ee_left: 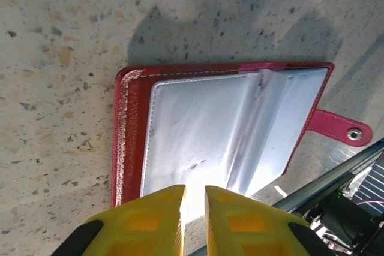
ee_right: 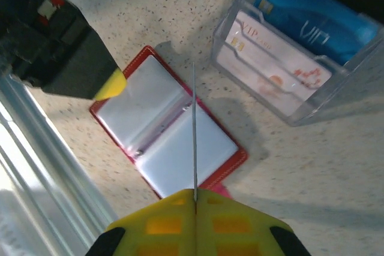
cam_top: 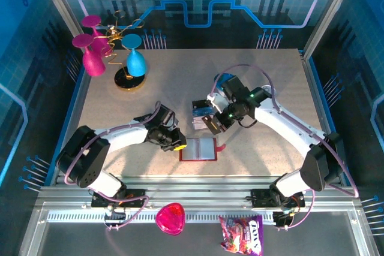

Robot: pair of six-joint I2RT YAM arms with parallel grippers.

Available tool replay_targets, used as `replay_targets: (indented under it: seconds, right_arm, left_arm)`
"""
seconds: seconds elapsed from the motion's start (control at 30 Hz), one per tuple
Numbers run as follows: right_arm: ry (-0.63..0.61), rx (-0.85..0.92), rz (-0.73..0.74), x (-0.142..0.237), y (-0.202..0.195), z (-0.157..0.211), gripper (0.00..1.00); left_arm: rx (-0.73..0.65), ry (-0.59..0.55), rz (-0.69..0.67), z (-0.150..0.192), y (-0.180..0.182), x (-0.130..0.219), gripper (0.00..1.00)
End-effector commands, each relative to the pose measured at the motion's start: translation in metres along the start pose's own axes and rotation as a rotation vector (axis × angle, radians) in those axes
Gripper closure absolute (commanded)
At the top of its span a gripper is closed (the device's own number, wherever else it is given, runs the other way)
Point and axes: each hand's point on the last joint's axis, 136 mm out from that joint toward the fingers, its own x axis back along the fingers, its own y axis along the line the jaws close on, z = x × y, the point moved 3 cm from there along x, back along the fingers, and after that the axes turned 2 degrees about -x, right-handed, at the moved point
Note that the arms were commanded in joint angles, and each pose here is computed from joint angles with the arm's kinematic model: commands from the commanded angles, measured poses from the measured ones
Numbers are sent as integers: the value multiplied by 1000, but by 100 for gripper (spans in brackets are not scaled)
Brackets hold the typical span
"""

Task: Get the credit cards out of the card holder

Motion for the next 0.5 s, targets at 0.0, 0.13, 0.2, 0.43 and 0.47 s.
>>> replay_targets:
  seconds: [0.0,0.13,0.2,0.43,0.47]
  right_arm:
    - [54,277,73,15,-7,-4,100]
    - [97,467,70,20,-5,-11,100]
    - [122,565,78,20,-5,-13,100]
    - [174,731,94,18,-12,-38,100]
    - [182,751,86,17,-13,-41,100]
  left_arm:
    - [-6,-30,-4,-2,0,10,84]
    - [0,-44,-4,0,4,15,84]
    - [3,-51,-6,1,7,18,84]
    - [21,-82,-7,2,17,30,84]
    - [25,-87,-8,2,18,31,84]
